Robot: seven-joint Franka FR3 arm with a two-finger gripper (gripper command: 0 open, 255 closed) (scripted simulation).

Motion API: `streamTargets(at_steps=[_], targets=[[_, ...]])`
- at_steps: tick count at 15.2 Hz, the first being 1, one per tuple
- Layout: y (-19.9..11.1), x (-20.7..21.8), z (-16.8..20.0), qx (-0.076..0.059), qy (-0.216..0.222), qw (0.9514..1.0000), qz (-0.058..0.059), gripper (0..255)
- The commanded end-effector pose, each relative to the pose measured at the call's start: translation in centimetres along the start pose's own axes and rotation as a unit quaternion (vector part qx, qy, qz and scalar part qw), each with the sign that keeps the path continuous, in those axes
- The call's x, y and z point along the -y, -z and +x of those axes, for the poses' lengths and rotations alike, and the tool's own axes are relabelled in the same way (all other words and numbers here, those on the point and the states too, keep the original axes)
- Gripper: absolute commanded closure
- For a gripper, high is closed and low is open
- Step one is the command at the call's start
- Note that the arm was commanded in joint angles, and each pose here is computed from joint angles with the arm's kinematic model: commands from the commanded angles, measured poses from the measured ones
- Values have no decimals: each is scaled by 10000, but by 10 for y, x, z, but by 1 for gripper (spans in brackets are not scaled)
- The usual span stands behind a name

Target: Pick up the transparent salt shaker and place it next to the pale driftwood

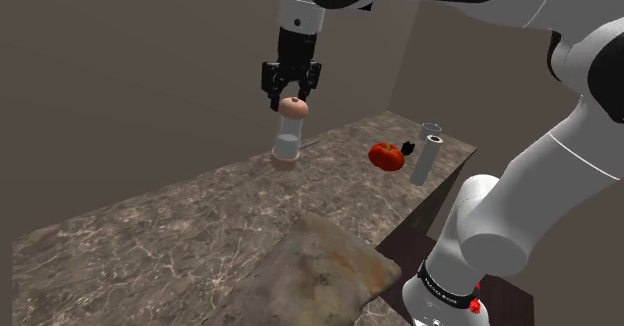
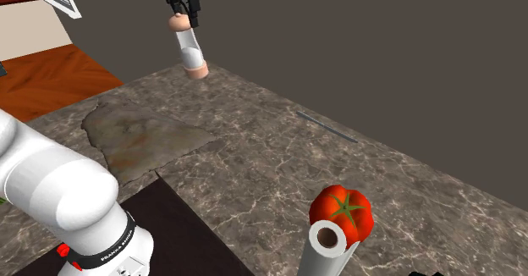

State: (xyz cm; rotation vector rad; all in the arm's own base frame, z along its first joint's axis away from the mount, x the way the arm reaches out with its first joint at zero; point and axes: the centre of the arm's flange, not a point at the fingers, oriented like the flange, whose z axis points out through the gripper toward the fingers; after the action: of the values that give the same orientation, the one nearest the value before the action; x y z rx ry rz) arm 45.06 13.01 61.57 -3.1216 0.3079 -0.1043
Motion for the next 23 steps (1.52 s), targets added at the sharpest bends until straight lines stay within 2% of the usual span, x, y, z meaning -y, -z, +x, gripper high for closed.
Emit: streamTargets(at_steps=[1,23], targets=[[0,24,-10,-2,-8,10000,2,255],[-24,286,-133,-2,-8,10000,2,255]])
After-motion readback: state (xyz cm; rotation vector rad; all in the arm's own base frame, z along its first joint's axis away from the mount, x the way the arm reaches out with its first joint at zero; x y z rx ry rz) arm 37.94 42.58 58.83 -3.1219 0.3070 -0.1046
